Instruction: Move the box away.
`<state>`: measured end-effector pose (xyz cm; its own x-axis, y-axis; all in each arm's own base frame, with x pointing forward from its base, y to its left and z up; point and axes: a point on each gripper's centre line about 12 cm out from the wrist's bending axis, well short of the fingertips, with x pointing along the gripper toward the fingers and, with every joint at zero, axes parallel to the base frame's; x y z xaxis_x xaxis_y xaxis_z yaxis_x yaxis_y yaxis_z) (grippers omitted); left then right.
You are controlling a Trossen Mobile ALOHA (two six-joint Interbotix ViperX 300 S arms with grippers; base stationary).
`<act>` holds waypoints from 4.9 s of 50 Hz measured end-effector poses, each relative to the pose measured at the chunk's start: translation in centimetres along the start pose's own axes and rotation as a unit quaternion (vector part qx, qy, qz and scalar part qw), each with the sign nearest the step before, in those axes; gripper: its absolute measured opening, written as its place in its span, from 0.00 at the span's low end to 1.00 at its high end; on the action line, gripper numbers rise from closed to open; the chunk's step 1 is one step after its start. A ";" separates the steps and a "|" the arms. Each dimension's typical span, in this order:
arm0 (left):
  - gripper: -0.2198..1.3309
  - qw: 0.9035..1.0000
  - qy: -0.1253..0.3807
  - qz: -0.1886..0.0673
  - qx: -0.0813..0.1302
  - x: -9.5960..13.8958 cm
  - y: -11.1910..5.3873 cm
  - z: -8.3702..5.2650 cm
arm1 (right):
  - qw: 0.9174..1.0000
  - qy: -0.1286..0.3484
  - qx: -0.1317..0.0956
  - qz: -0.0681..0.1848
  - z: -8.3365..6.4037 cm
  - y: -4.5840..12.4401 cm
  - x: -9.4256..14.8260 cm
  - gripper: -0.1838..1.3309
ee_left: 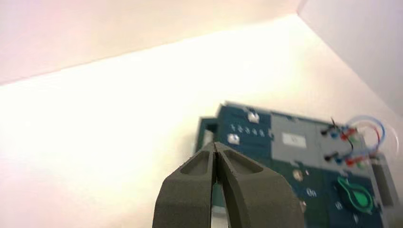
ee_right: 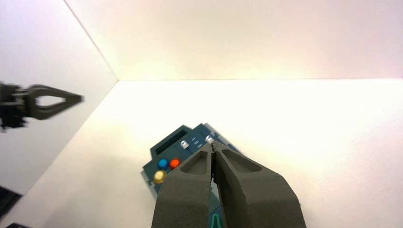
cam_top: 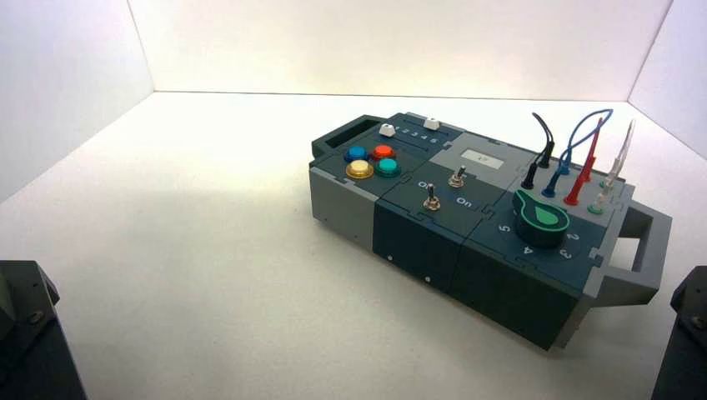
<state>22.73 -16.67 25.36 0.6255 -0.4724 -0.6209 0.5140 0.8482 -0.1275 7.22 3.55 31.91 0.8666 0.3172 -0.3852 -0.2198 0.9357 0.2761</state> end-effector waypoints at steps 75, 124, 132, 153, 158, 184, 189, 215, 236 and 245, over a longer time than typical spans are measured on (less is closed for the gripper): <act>0.04 0.950 0.294 0.008 0.102 20.1 -1.1 -6.0 | 0.997 0.030 0.053 0.047 1.7 1.1 1.6 0.03; 0.03 0.925 0.367 0.020 0.094 17.8 1.3 -8.3 | 0.997 0.029 0.058 0.045 2.2 0.9 2.6 0.03; 0.04 0.918 0.386 0.021 0.091 16.7 1.5 -9.0 | 0.997 0.031 0.060 0.044 2.3 0.8 3.0 0.03; 0.04 0.906 0.411 0.055 0.086 13.4 4.3 -10.2 | 0.996 0.042 0.060 0.042 2.4 0.7 3.6 0.03; 0.04 0.902 0.420 0.074 0.063 12.6 6.8 -10.8 | 0.996 0.043 0.059 0.044 2.4 0.7 3.7 0.03; 0.04 0.935 0.338 0.089 0.061 10.0 7.3 -6.2 | 0.995 0.057 0.070 0.046 1.9 0.6 4.5 0.03; 0.04 0.944 0.311 0.078 0.075 9.9 5.8 -4.4 | 0.994 0.058 0.077 0.048 1.6 0.5 4.7 0.03; 0.04 0.922 0.359 0.030 0.140 14.4 0.5 -7.3 | 0.993 0.060 0.085 0.052 1.3 0.5 4.9 0.03; 0.04 0.910 0.381 0.032 0.157 17.1 1.0 -8.7 | 0.993 0.059 0.085 0.053 1.3 0.5 4.9 0.03; 0.04 0.911 0.382 0.034 0.154 17.6 1.4 -8.7 | 0.993 0.059 0.085 0.053 1.3 0.5 4.9 0.03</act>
<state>29.32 -21.75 7.49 0.1308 -0.0177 -0.9913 0.7030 0.7066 0.0802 11.98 5.37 31.28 0.7815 0.4374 -0.4449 -0.2186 0.8599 0.4613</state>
